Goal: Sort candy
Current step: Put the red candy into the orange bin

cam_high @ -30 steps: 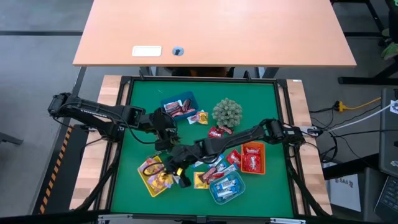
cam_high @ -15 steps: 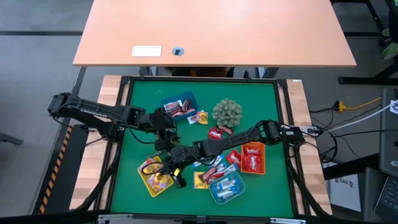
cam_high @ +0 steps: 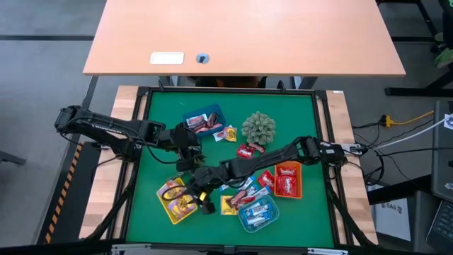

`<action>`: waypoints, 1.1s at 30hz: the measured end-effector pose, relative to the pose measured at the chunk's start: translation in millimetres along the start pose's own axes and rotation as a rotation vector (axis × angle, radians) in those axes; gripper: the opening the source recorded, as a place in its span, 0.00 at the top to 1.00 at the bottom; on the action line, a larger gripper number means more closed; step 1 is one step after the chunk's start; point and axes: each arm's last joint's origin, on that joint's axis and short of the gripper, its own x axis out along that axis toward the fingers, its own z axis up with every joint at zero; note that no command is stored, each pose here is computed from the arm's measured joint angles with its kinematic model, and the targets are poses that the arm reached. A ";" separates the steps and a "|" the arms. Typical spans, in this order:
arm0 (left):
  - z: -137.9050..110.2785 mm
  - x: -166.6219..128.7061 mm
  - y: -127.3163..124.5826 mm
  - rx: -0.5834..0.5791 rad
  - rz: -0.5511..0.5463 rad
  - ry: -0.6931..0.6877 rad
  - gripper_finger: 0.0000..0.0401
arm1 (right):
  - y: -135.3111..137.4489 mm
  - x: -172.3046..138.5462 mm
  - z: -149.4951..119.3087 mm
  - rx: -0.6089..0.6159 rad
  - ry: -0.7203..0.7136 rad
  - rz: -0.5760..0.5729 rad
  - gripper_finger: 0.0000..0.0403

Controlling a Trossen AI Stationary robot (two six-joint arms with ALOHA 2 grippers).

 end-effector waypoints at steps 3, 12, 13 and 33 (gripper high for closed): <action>0.0 0.0 -0.2 0.000 -0.007 0.002 0.68 | 1.0 -19.9 5.2 0.020 0.107 0.000 0.59; 0.3 0.2 -0.3 -0.001 -0.007 -0.001 0.68 | 13.0 -86.1 2.4 -0.055 0.507 -0.014 0.59; 0.3 0.2 -0.3 -0.001 -0.007 -0.001 0.68 | 14.2 -91.9 1.1 -0.063 0.545 -0.014 0.59; 0.7 0.2 1.1 -0.001 0.040 -0.015 0.68 | -21.3 -130.5 -115.5 -0.090 0.920 -0.262 0.59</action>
